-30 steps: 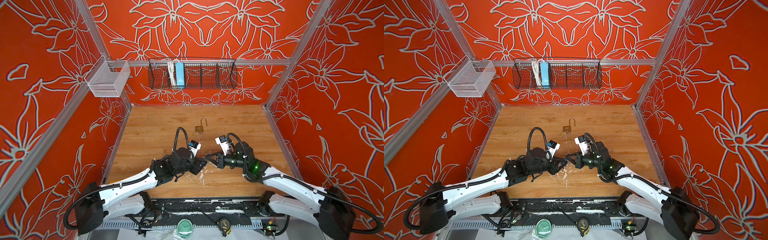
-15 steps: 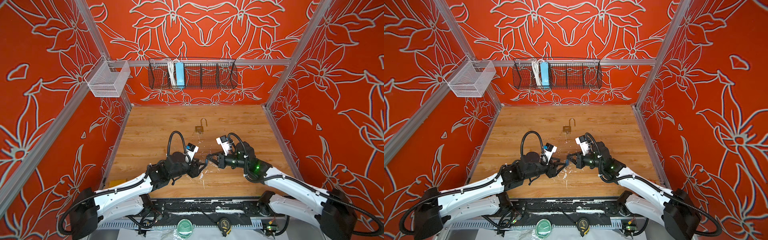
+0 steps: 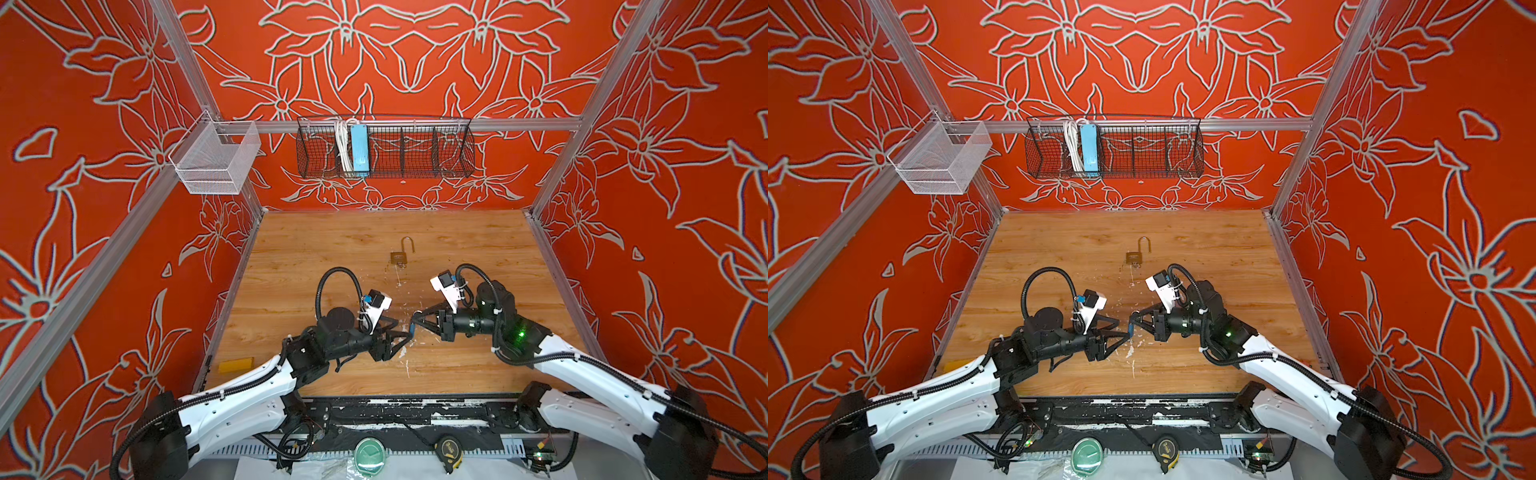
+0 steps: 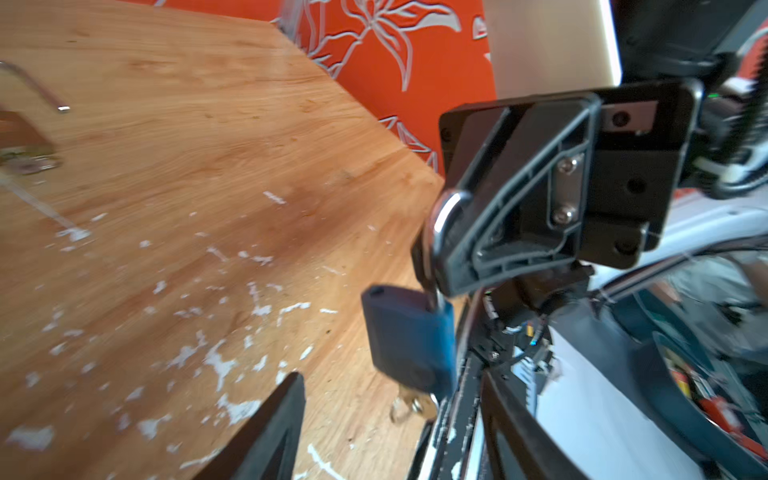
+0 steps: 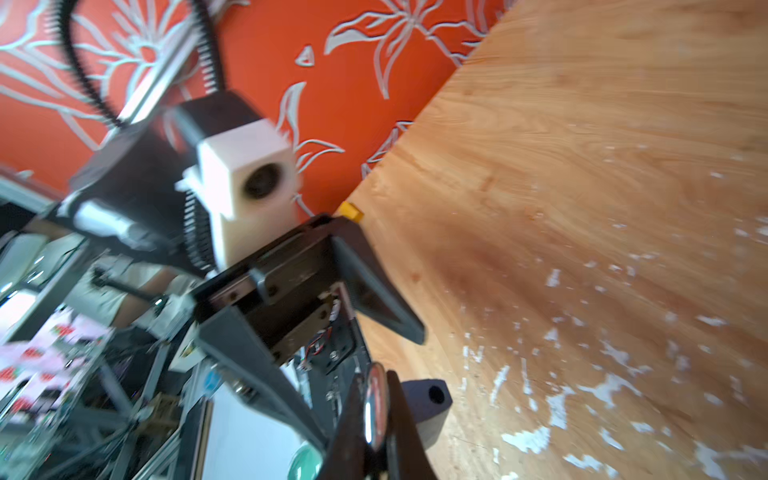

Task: Unlock with the key

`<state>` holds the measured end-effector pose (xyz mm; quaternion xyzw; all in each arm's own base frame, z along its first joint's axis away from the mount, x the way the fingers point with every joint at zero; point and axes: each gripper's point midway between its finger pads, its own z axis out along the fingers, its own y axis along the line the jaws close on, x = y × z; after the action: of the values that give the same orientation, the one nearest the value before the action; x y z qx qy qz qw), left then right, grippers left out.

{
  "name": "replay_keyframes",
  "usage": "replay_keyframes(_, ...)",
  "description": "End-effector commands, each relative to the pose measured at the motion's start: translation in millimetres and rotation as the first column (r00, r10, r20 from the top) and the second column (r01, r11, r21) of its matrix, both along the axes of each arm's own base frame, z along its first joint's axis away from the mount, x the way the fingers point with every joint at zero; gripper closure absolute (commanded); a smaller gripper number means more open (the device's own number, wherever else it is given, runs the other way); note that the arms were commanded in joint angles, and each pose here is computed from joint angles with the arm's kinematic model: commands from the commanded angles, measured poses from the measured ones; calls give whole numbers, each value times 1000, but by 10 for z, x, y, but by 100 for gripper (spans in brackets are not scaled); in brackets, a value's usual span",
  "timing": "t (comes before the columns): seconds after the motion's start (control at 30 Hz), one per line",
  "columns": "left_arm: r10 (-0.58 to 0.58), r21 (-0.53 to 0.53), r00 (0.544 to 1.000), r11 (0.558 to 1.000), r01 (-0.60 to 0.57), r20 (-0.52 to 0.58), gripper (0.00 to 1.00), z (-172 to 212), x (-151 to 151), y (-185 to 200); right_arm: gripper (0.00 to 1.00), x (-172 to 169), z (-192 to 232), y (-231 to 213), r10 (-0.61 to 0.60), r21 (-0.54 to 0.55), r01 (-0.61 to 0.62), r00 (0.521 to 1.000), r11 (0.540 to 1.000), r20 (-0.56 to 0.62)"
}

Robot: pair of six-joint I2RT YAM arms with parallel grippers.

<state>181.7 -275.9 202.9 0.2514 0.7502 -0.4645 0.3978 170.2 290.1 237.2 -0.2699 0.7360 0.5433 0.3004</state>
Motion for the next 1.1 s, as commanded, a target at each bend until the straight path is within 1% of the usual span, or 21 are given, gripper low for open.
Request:
replay_keyframes(0.0,-165,-119,985,978,169,47,33,283,-168,-74,100,-235,486,11,134,71,-146,979,987,151)
replay_keyframes(0.13,-220,-167,971,958,234,97,32,435,-234,-21,100,-340,581,-51,159,61,-174,967,983,197)
replay_keyframes(0.27,-291,-192,952,933,305,94,28,465,-272,-35,100,-418,685,-54,190,98,-215,958,972,217)
replay_keyframes(0.33,-358,-239,929,897,370,97,27,552,-320,-74,100,-416,699,-40,195,105,-222,957,970,216)
replay_keyframes(0.43,-419,-264,905,867,424,76,26,593,-320,-154,100,-399,705,-29,193,106,-220,956,970,222)
replay_keyframes(0.53,-453,-283,887,842,459,92,26,700,-357,-172,100,-382,711,-30,184,102,-211,956,972,229)
replay_keyframes(0.67,-479,-287,870,823,490,113,26,800,-422,-159,100,-373,720,-17,189,100,-217,955,971,231)
replay_keyframes(0.73,-507,-286,855,807,516,112,26,830,-454,-168,100,-361,720,2,194,100,-221,954,970,229)
replay_keyframes(0.83,-537,-279,839,795,538,89,28,817,-480,-184,100,-302,710,0,164,90,-190,958,978,237)
replay_keyframes(1.07,-552,-258,833,799,543,45,33,753,-512,-183,100,-100,571,-80,44,10,-48,969,999,244)
